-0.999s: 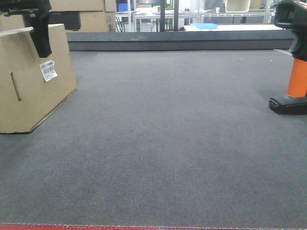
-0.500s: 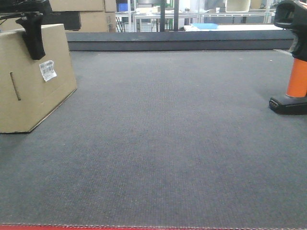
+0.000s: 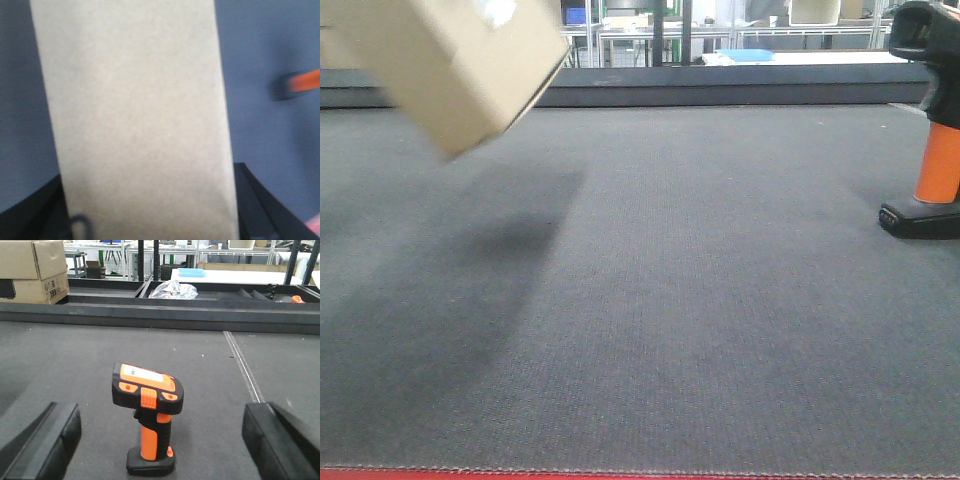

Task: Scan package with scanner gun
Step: 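Lift the cardboard box up off the belt with the left gripper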

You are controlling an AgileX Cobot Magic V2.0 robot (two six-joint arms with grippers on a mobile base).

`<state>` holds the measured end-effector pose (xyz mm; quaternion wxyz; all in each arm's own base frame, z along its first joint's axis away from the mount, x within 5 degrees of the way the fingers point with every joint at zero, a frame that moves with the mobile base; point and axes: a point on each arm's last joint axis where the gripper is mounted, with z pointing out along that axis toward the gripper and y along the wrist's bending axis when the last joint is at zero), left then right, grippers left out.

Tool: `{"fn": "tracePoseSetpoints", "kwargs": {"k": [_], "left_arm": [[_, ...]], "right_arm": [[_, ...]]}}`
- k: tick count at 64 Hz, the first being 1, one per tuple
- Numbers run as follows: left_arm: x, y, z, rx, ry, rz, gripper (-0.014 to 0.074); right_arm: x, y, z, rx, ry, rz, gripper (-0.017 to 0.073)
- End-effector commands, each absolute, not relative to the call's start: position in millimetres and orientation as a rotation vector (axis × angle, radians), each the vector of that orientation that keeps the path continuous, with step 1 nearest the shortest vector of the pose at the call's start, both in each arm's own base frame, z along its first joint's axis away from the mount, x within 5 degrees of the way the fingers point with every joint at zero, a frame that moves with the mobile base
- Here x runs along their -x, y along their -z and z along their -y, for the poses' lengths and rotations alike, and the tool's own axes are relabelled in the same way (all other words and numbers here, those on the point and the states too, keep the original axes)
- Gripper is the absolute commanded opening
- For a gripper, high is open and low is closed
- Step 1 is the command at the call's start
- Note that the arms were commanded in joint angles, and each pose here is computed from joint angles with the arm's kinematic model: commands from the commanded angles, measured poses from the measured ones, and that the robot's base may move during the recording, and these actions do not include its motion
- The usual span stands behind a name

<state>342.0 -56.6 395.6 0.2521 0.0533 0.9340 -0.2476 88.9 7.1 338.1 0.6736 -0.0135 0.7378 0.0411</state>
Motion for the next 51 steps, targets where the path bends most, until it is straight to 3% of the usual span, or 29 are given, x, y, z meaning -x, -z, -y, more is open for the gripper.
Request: {"fn": "tracePoseSetpoints", "kwargs": {"k": [1, 32, 51], "left_arm": [[-331, -405, 57, -0.120, 0.842, -2.471, -0.0111], [-321, -376, 59, -0.048, 0.954, -2.551, -0.0111], [-321, -376, 59, -0.048, 0.954, -2.551, -0.0111]], "right_arm": [[-86, -340, -7, 0.036, -0.090, -1.651, 0.0559], [-103, -271, -8, 0.008, -0.107, -1.667, 0.0559], [-140, -255, -8, -0.017, -0.088, -1.708, 0.0559]]}}
